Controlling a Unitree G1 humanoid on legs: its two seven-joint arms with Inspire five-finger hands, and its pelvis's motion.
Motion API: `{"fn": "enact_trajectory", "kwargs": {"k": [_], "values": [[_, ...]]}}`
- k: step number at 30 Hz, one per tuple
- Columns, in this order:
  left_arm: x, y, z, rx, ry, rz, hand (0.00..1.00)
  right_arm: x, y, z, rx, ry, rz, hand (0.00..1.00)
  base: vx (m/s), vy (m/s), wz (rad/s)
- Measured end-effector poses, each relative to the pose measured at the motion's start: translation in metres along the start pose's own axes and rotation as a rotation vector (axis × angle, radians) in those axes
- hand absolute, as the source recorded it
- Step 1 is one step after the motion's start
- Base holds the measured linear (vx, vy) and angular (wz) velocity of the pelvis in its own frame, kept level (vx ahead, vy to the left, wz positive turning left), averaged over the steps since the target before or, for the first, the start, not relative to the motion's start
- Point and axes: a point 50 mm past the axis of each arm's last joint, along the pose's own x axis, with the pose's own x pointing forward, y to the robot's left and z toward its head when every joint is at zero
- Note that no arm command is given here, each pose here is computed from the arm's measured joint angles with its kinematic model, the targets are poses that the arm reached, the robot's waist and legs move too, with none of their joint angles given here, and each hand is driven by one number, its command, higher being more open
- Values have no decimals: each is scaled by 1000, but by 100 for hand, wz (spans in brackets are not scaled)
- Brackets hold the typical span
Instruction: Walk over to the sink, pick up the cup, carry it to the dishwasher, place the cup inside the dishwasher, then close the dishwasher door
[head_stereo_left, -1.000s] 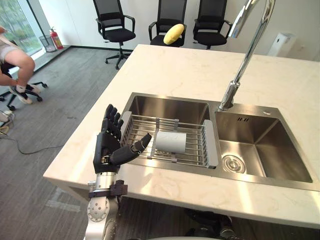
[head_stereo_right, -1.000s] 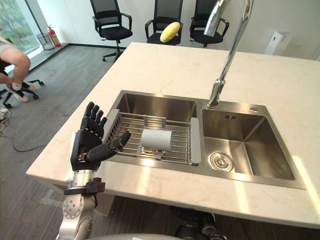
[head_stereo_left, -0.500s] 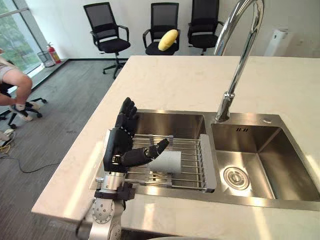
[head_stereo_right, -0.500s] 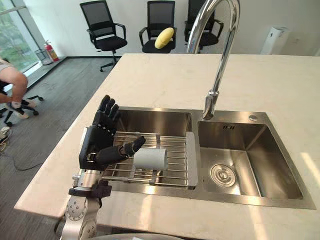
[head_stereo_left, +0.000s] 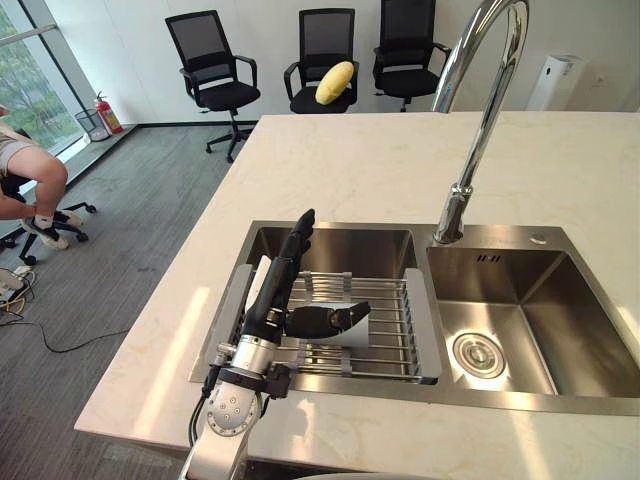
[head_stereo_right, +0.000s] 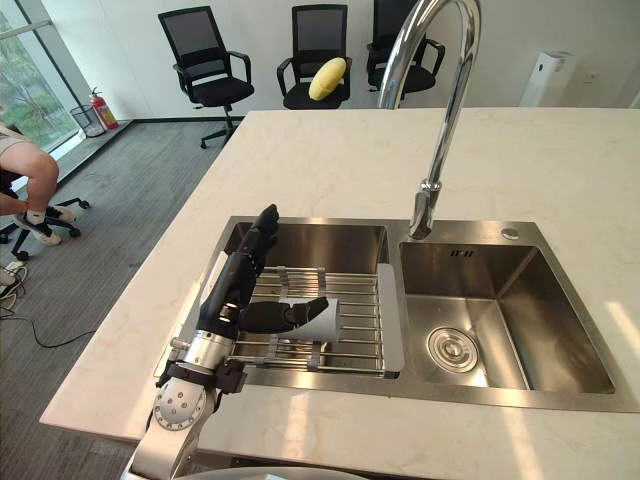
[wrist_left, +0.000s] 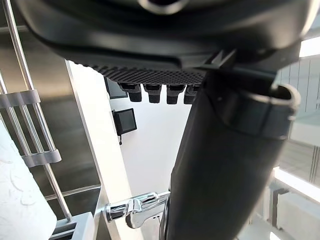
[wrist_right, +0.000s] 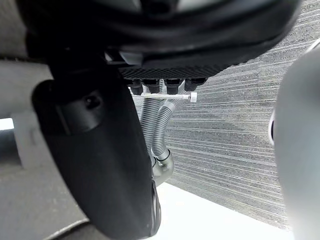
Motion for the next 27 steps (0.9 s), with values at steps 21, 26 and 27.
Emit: {"fn": "enact_trajectory", "kwargs": {"k": [21,26,27], "values": [[8,16,-43,312,274,-91,100,2,-1,5,-58,4,58,100,-1,-21,-9],[7,25,-44,335,282,-71,100,2,-1,6,-62,-1,59,100,-4,-1,-3],[8,28,-43,336,278,-56,100,2,-2,6,-63,-2,59,100,0,0,0]]}}
